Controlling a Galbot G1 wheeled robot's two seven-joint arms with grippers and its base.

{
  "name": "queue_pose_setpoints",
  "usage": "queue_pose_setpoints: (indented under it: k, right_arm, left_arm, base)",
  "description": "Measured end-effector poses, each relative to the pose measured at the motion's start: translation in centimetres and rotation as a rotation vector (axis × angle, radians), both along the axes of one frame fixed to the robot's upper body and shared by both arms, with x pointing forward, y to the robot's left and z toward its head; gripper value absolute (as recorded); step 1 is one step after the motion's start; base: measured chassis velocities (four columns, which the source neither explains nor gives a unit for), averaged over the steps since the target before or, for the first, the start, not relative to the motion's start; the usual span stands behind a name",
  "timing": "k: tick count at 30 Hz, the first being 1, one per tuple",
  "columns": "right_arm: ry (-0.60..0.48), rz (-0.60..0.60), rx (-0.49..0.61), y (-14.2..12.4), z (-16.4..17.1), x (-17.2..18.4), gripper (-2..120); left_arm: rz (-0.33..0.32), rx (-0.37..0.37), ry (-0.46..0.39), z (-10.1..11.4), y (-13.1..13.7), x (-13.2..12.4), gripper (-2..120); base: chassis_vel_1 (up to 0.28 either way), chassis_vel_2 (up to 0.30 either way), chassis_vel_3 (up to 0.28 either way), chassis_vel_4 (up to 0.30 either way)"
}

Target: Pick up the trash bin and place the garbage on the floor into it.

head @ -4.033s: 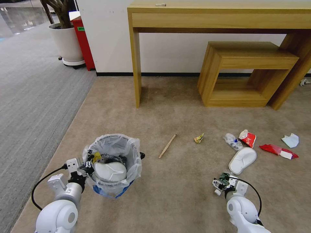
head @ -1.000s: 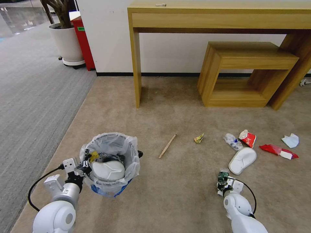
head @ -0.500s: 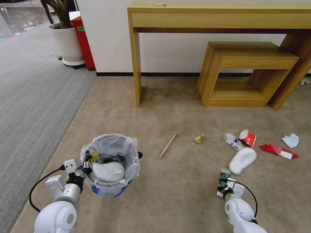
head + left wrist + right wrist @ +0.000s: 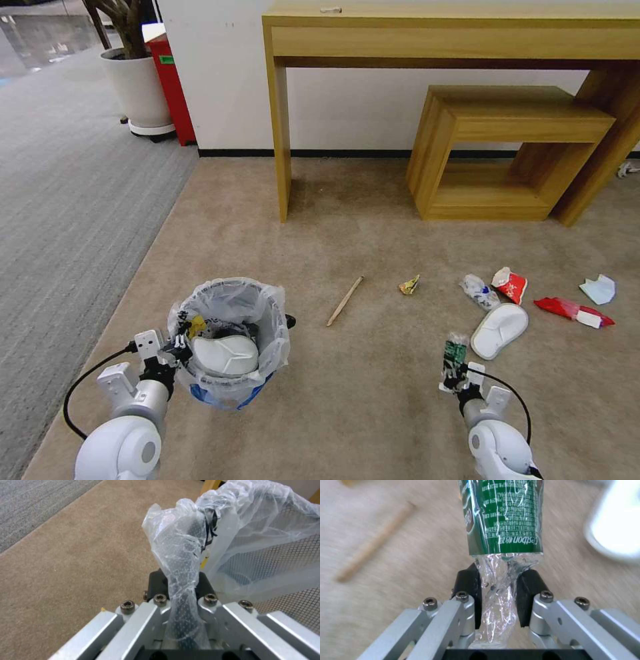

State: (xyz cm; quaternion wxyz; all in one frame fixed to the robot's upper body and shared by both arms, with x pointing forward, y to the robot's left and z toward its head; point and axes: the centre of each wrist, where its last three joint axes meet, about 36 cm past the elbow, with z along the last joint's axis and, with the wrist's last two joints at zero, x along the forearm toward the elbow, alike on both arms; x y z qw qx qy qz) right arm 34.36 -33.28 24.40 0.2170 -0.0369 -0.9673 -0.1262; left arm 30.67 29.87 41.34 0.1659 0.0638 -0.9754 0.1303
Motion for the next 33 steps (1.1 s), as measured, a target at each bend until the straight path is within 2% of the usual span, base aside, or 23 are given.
queue_pose_setpoints:
  k: [3,9,15,24,28,33]
  right_arm:
    - [-0.118,0.1,0.016,-0.5,0.8,-0.4,18]
    - [-0.232,0.18,0.008,-1.1,1.8,-0.6,18]
    - [-0.393,0.339,0.001,-2.0,3.5,-0.5,18]
    - [-0.509,0.48,0.011,-1.6,5.9,-0.1,17]
    - [-0.591,0.585,0.021,-0.8,8.5,0.5,15]
    - [-0.643,0.657,0.028,-0.2,10.2,0.9,14]
  left_arm:
    - [-0.003,0.001,-0.001,0.0,-0.2,-0.1,3]
    - [-0.011,0.006,0.0,-0.1,-0.4,-0.2,3]
    - [-0.024,0.009,0.0,-0.1,-0.8,-0.2,3]
    - [-0.045,0.02,0.004,-0.2,-1.1,-0.4,3]
    - [-0.065,0.035,0.007,-0.4,-1.3,-0.5,3]
    - [-0.08,0.041,0.009,-0.5,-1.5,-0.5,3]
  base:
    - [0.0,0.0,0.0,0.0]
    - [0.0,0.0,0.0,0.0]
    - [0.0,0.0,0.0,0.0]
    - [0.0,0.0,0.0,0.0]
    - [0.0,0.0,0.0,0.0]
    - [0.0,0.0,0.0,0.0]
